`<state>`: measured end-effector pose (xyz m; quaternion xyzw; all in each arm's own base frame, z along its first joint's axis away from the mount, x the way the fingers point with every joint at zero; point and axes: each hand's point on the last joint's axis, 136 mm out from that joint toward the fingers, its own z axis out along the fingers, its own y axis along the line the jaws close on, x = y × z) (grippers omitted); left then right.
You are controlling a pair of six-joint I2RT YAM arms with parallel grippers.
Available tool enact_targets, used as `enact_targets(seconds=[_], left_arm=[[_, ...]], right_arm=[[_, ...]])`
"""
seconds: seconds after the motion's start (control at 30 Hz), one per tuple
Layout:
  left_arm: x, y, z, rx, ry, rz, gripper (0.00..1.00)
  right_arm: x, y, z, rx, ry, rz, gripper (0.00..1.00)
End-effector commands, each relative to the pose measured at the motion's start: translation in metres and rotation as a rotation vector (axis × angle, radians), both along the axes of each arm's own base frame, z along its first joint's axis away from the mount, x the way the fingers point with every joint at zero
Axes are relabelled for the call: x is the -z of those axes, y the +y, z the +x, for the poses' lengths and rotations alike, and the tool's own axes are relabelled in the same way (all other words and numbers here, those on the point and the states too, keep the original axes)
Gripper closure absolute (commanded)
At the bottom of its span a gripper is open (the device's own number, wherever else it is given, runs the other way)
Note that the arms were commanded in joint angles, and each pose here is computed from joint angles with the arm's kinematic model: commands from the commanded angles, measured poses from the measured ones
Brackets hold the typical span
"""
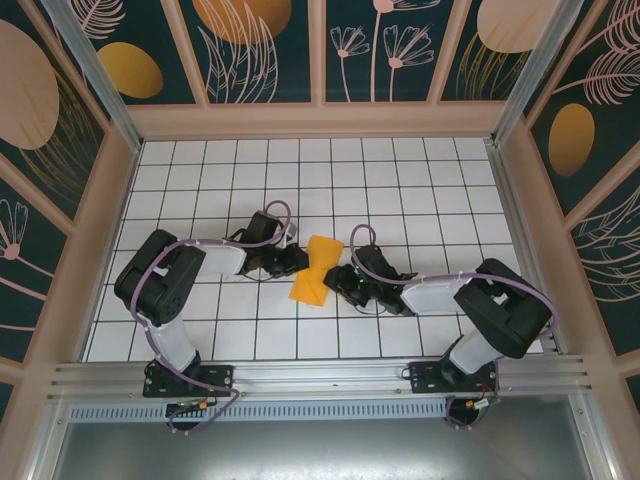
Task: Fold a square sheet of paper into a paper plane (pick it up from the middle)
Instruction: Fold the triangle a second time at the center of the table, then turn over the paper at the center of the table.
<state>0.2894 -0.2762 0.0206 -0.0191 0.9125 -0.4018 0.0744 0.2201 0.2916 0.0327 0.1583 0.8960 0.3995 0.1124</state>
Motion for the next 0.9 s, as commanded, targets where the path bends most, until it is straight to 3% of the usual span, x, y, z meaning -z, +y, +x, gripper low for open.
enact_targets(seconds=[0.0,0.53,0.87], left_arm=[[0.003,-0.001,0.002,0.016,-0.001,0.017,0.86],[0.005,-0.001,0.002,0.015,0.004,0.019,0.86],[-0.006,-0.001,0.006,-0.009,-0.023,0.006,0.85]], right_arm=[[-0.013,0.014,0.008,-0.004,-0.022,0.068,0.57],[-0.008,0.021,0.013,-0.005,-0.013,0.083,0.58],[-0.006,0.03,0.015,-0.056,-0.045,0.086,0.75]])
